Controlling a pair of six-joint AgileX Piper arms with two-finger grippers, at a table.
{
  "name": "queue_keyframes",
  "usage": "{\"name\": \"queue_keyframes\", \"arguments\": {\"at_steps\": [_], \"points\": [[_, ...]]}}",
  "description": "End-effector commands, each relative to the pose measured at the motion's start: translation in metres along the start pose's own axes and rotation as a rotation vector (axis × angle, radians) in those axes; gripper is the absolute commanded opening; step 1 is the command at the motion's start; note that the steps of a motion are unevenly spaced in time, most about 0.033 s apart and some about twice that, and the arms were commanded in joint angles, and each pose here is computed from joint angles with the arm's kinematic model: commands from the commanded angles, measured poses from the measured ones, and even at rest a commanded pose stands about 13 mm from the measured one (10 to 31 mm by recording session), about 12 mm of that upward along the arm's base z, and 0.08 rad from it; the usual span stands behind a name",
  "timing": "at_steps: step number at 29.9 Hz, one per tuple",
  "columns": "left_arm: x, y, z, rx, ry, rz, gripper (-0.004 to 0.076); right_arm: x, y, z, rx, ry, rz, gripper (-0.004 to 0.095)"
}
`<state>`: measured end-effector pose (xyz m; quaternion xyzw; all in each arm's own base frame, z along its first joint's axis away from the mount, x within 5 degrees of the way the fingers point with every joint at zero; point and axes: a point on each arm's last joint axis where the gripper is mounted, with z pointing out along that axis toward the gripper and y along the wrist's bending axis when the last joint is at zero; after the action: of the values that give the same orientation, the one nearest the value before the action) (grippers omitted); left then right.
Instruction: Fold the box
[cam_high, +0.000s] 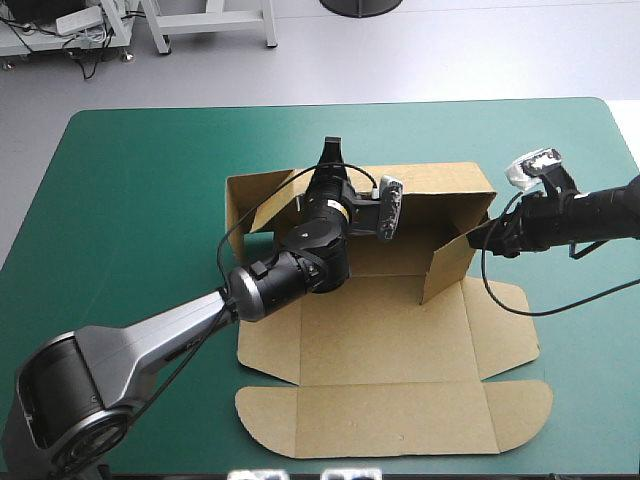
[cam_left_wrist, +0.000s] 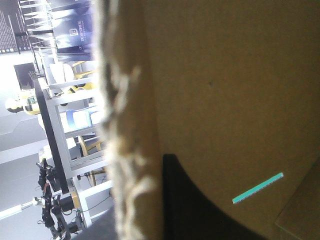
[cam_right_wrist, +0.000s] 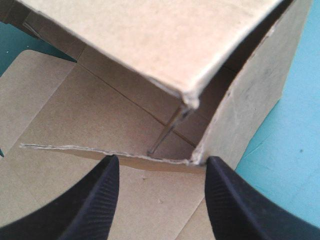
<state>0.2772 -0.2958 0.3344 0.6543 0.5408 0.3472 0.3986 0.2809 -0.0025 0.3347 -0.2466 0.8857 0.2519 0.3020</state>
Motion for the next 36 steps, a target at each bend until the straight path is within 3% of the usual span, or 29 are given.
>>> {"name": "queue_keyframes", "arguments": {"at_steps": [1,12,15,20,29,36], "points": [[0.003,0.022,-0.017,-0.093,-0.042,0.002,-0.001,-0.009,0.001,-0.004,-0.001,-0.058,-0.007,0.0492],[0.005,0.021,-0.012,-0.083,-0.026,-0.007,-0.001,-0.01,-0.01,0.005,0.015,-0.066,-0.012,0.0492],[0.005,0.021,-0.012,-0.084,-0.032,-0.019,-0.001,-0.01,-0.013,0.009,-0.004,-0.07,-0.004,0.0493],[0.004,0.019,-0.009,-0.079,-0.03,-0.023,-0.001,-0.007,-0.007,0.013,-0.117,-0.039,0.021,0.0492],[0.003,0.018,-0.008,-0.075,-0.028,-0.02,-0.001,-0.006,-0.007,0.013,-0.113,-0.028,0.067,0.0492],[0.003,0.018,-0.008,-0.075,-0.028,-0.02,-0.001,-0.011,0.005,0.021,-0.15,-0.016,0.037,0.0492]]}}
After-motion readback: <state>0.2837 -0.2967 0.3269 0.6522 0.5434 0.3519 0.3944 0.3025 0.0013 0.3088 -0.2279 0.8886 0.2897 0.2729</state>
